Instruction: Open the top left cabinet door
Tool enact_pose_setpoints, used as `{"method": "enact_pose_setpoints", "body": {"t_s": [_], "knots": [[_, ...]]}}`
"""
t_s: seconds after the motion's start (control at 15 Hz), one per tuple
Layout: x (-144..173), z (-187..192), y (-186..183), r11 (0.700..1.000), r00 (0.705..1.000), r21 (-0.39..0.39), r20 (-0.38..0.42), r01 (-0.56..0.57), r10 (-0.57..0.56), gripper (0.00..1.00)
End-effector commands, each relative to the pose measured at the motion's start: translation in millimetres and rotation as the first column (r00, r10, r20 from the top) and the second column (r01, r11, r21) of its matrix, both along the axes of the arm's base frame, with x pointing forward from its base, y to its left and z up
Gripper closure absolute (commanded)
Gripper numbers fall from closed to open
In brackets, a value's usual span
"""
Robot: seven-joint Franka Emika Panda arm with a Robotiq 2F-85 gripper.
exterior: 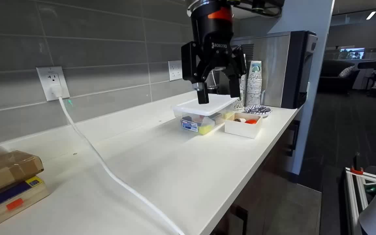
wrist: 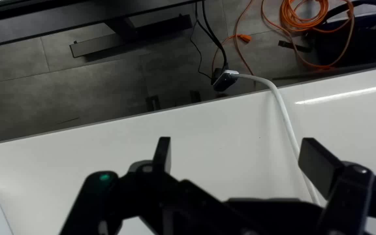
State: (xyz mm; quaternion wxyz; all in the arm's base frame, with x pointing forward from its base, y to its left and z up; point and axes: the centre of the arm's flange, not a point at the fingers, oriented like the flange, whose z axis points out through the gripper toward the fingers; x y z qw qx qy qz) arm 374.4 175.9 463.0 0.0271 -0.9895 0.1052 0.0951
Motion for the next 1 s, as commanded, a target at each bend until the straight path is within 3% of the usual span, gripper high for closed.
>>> {"method": "enact_pose_setpoints", "body": {"t_s": [0.0, 0.4, 0.67, 0.93], "knots": [[0.1, 0.2, 0.1, 1.0, 1.0, 0.0, 0.001, 0.0, 0.0, 0.0], [-0.3, 3.1, -4.5, 1.0, 1.0, -0.001, 0.004, 0.006, -0.006, 0.0], [-0.6, 27.8, -56.5, 0.996, 0.996, -0.028, 0.046, 0.081, -0.08, 0.0], [-15.3, 67.4, -137.5, 0.984, 0.981, -0.034, 0.097, 0.173, -0.17, 0.0]]}}
